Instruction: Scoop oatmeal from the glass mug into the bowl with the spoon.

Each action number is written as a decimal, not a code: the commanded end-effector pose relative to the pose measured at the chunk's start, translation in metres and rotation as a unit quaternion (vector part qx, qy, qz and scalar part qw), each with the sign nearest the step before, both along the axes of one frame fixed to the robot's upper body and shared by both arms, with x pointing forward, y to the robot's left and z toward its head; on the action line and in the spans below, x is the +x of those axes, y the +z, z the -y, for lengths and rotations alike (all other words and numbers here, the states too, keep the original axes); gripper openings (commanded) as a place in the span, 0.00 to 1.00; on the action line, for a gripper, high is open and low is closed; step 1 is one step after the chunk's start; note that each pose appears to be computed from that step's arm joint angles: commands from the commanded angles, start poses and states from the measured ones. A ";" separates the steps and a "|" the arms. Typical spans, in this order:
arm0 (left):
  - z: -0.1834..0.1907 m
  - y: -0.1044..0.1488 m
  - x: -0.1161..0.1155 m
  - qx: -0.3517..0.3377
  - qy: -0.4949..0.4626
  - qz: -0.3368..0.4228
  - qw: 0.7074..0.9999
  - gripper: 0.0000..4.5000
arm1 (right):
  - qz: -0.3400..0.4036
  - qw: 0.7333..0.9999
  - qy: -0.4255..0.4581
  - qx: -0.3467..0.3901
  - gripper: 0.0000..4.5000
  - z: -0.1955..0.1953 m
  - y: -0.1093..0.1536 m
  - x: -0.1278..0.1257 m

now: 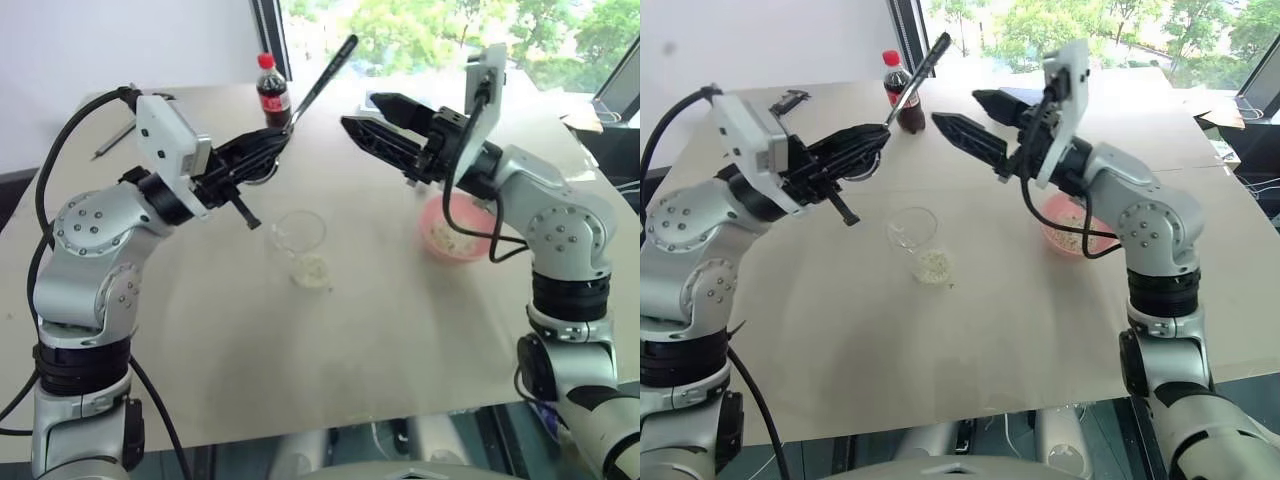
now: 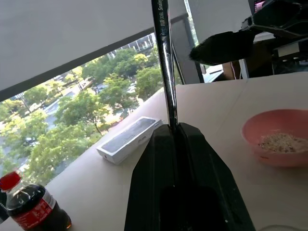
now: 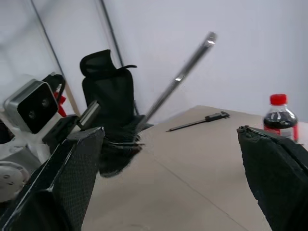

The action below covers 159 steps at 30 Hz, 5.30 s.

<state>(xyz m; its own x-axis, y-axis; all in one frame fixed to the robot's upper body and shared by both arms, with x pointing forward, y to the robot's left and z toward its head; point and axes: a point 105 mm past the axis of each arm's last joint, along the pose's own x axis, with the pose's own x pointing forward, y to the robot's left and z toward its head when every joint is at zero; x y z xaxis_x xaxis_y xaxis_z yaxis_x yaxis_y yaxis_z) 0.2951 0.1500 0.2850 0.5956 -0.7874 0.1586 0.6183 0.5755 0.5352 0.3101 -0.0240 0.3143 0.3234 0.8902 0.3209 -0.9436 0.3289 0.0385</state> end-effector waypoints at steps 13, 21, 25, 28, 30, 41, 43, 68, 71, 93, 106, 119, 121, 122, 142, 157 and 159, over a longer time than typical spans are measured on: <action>0.007 0.002 -0.008 0.065 -0.007 0.046 0.997 0.00 | -0.024 0.997 0.039 0.066 0.94 -0.016 0.029 -0.006; 0.001 0.001 -0.006 0.062 0.003 0.042 0.997 0.00 | -0.024 0.997 0.026 0.064 0.15 -0.011 0.028 -0.001; 0.000 0.001 -0.005 0.060 0.004 0.042 0.997 0.00 | -0.024 0.997 0.022 0.066 0.01 -0.009 0.028 0.001; 0.000 0.003 -0.005 0.057 0.005 0.045 0.997 0.00 | -0.023 0.997 0.018 0.064 0.01 -0.009 0.027 0.002; -0.001 0.004 -0.005 0.054 0.005 0.046 0.997 0.00 | -0.023 0.998 0.017 0.063 0.01 -0.008 0.027 0.002; -0.018 0.025 -0.015 -0.023 0.039 0.073 0.996 0.52 | -0.055 0.992 -0.022 0.108 0.00 0.004 0.034 0.019; -0.029 0.031 -0.020 -0.055 0.055 0.078 0.994 0.52 | -0.065 0.989 -0.038 0.124 0.00 0.011 0.037 0.026; -0.079 -0.148 -0.032 -0.053 0.145 -0.096 0.983 0.52 | -0.162 0.952 -0.172 0.195 0.00 0.069 0.024 0.066; -0.077 -0.147 -0.021 -0.064 0.145 -0.081 0.984 0.52 | -0.161 0.950 -0.180 0.197 0.00 0.073 0.025 0.065; -0.053 -0.144 0.027 -0.100 0.098 -0.085 0.986 0.52 | -0.152 0.950 -0.203 0.184 0.00 0.082 0.020 0.060; -0.045 -0.143 0.038 -0.097 0.084 -0.096 0.987 0.26 | -0.150 0.950 -0.200 0.185 0.00 0.078 0.018 0.060; -0.036 -0.137 0.046 -0.096 0.079 -0.090 0.988 0.00 | -0.129 0.969 -0.150 0.145 0.00 0.062 0.026 0.047; -0.032 -0.131 0.049 -0.097 0.077 -0.081 0.989 0.00 | -0.113 0.978 -0.126 0.121 0.00 0.055 0.029 0.038; -0.029 -0.127 0.051 -0.099 0.075 -0.076 0.989 0.00 | -0.105 0.982 -0.112 0.111 0.00 0.051 0.031 0.033; -0.002 -0.086 0.091 -0.060 0.088 0.030 0.994 0.00 | 0.067 0.991 -0.093 -0.075 0.00 0.015 0.003 0.012; 0.011 -0.076 0.091 -0.071 0.091 0.074 0.991 0.00 | 0.209 0.957 -0.112 -0.168 0.00 -0.015 -0.050 0.013; 0.010 -0.076 0.091 -0.080 0.094 0.067 0.990 0.00 | 0.204 0.958 -0.111 -0.165 0.00 -0.017 -0.055 0.013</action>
<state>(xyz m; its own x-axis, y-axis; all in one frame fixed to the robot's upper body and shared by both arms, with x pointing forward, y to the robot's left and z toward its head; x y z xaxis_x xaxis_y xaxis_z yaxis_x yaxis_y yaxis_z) 0.3881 0.1370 0.1930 0.7081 -0.6391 0.3004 0.4479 0.7353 0.5086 0.3266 -0.0084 0.2514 0.4385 0.8892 0.1303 -0.7813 0.4489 -0.4336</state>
